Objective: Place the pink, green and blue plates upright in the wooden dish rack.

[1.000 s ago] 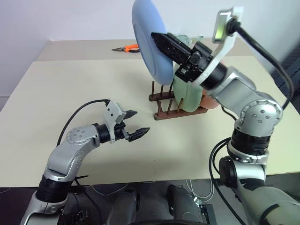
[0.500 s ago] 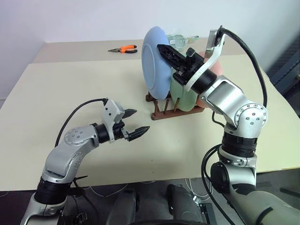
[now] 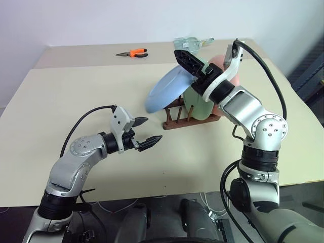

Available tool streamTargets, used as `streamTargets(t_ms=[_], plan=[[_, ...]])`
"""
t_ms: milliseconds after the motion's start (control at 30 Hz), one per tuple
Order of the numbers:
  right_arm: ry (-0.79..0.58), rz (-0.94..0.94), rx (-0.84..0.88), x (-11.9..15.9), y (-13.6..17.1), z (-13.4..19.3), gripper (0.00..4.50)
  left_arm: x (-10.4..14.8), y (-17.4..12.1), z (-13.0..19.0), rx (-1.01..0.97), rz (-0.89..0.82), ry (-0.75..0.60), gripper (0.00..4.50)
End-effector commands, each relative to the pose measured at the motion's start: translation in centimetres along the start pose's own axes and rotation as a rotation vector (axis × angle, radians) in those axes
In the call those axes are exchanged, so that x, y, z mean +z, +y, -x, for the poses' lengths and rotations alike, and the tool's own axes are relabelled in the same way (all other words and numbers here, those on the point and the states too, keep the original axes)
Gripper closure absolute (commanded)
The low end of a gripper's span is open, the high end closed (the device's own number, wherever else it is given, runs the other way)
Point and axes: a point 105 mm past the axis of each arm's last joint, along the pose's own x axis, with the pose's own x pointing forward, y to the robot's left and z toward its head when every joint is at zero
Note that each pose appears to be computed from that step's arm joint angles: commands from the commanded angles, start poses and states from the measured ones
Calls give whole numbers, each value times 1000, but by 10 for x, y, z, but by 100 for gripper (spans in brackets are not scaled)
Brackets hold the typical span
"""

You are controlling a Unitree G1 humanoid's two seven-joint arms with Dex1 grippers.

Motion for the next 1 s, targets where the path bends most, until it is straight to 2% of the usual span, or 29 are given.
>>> streamTargets(t_ms=[33, 233, 300, 567, 667, 800, 1000], plan=[[-32, 32, 31, 10, 7, 4, 4, 9, -2, 1, -5, -22, -30, 0], [-8, 131, 38, 13, 10, 7, 4, 8, -1, 0, -3, -19, -32, 0], [24, 219, 73, 8, 19, 8, 54, 9, -2, 1, -5, -13, -39, 0], [97, 444, 237, -8, 48, 17, 54, 13, 10, 10, 41, 19, -66, 0], [148, 516, 313, -17, 57, 26, 54, 18, 25, 19, 109, 54, -106, 0], [230, 495, 347, -31, 54, 44, 54, 17, 42, 32, 184, 57, -105, 0], [389, 390, 252, -71, 26, 66, 54, 11, 58, 45, 252, 71, -90, 0]])
